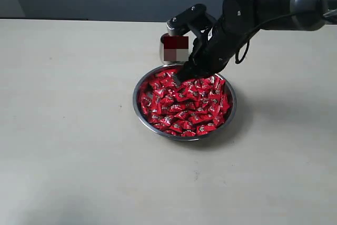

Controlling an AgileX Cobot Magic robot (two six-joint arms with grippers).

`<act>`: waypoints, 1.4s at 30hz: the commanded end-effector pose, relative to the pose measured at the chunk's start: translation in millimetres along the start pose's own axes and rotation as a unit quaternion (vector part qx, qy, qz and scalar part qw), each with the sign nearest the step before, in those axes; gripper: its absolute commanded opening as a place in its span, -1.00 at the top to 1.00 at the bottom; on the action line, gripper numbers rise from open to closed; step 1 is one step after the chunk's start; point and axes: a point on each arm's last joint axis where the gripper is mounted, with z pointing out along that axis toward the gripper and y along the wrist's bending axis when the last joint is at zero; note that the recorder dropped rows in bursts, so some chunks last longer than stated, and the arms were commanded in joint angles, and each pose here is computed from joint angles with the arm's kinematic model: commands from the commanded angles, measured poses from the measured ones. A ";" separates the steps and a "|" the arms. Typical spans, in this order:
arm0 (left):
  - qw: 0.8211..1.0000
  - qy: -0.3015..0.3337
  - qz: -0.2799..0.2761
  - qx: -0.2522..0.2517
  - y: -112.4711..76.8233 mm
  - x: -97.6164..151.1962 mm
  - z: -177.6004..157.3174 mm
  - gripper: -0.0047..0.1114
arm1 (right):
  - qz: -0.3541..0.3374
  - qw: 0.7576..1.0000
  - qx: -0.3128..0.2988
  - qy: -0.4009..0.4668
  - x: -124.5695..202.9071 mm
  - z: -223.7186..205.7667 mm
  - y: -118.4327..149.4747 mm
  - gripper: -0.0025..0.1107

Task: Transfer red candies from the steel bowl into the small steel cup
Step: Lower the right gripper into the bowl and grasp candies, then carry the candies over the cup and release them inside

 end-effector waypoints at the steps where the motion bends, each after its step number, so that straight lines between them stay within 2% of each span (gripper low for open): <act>1: 1.000 -0.009 0.001 0.003 -0.2 -3.3 -1.2 0.91 | -0.007 1.000 -0.001 0.012 2.4 -0.3 0.0 0.95; 4: 1.000 -0.009 0.001 0.003 -0.2 -3.3 -1.2 0.91 | -0.008 0.999 -0.006 0.035 8.0 14.1 0.5 0.83; 9: 1.000 -0.009 0.001 0.003 -0.2 -3.3 -1.2 0.91 | -0.007 0.999 -0.008 0.049 13.6 34.5 0.8 0.37; 11: 1.000 -0.009 0.001 0.003 -0.2 -3.3 -1.2 0.91 | -0.011 0.999 -0.004 0.042 13.1 38.6 -0.1 0.27; 20: 1.000 -0.009 0.001 0.003 -0.2 -3.3 -1.2 0.91 | -0.012 1.000 0.003 0.022 11.6 49.9 -1.2 0.26; 22: 1.000 -0.009 0.001 0.003 -0.2 -3.3 -1.2 0.91 | -0.012 0.999 0.001 0.031 14.4 55.5 -0.7 0.30; 23: 1.000 -0.009 0.001 0.003 -0.2 -3.3 -1.2 0.91 | -0.012 0.999 -0.001 0.036 15.8 57.4 -0.5 0.37; 27: 1.000 -0.009 0.001 0.003 -0.2 -3.3 -1.2 0.91 | -0.012 1.000 0.002 0.026 13.5 55.3 -1.0 0.96; 36: 1.000 -0.009 0.001 0.003 -0.2 -3.3 -1.2 0.91 | -0.021 0.999 0.022 -0.042 -7.4 -0.1 -4.1 0.96; 42: 1.000 -0.009 0.001 0.003 -0.2 -3.3 -1.2 0.91 | -0.022 0.993 0.039 -0.109 -21.4 -19.9 -6.6 0.96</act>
